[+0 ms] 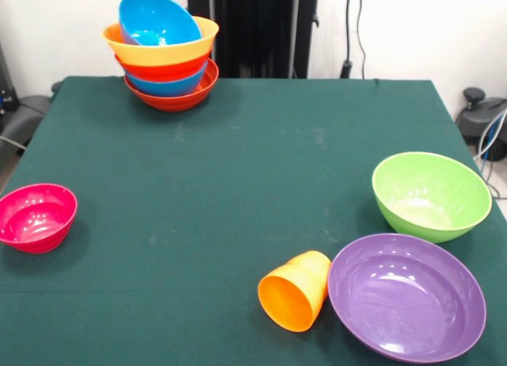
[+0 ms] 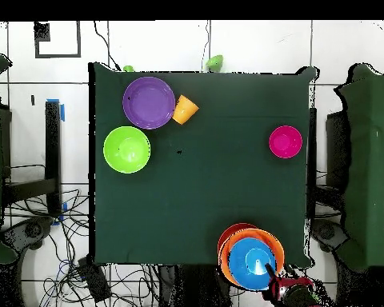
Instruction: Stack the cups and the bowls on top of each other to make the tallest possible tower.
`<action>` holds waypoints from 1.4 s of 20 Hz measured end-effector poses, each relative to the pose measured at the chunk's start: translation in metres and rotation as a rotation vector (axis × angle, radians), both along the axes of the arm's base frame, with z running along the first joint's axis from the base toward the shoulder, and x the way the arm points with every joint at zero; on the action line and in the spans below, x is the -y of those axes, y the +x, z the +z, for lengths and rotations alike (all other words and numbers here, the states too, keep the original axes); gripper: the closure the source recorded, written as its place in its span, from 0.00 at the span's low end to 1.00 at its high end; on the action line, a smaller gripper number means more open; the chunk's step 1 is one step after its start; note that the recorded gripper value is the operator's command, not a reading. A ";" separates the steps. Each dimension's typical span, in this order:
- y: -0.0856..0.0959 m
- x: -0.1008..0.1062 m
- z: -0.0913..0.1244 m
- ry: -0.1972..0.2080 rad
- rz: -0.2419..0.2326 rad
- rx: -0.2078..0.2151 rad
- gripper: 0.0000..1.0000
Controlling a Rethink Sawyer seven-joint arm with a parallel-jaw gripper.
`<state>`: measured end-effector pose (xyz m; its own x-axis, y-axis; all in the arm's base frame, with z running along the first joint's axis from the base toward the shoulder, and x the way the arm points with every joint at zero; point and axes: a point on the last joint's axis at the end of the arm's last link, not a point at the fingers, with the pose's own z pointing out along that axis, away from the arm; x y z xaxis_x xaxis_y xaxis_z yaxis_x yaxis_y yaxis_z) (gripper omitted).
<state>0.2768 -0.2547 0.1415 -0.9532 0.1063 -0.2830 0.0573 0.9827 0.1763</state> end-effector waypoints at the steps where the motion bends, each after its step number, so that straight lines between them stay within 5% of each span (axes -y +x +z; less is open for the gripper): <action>1: 0.003 0.001 0.003 -0.004 0.002 0.001 0.00; 13: 0.050 0.023 0.039 -0.015 -0.011 -0.094 0.00; 18: 0.075 0.037 0.053 -0.045 -0.010 -0.097 0.00; 28: 0.203 0.022 0.032 -0.125 0.124 -0.004 0.00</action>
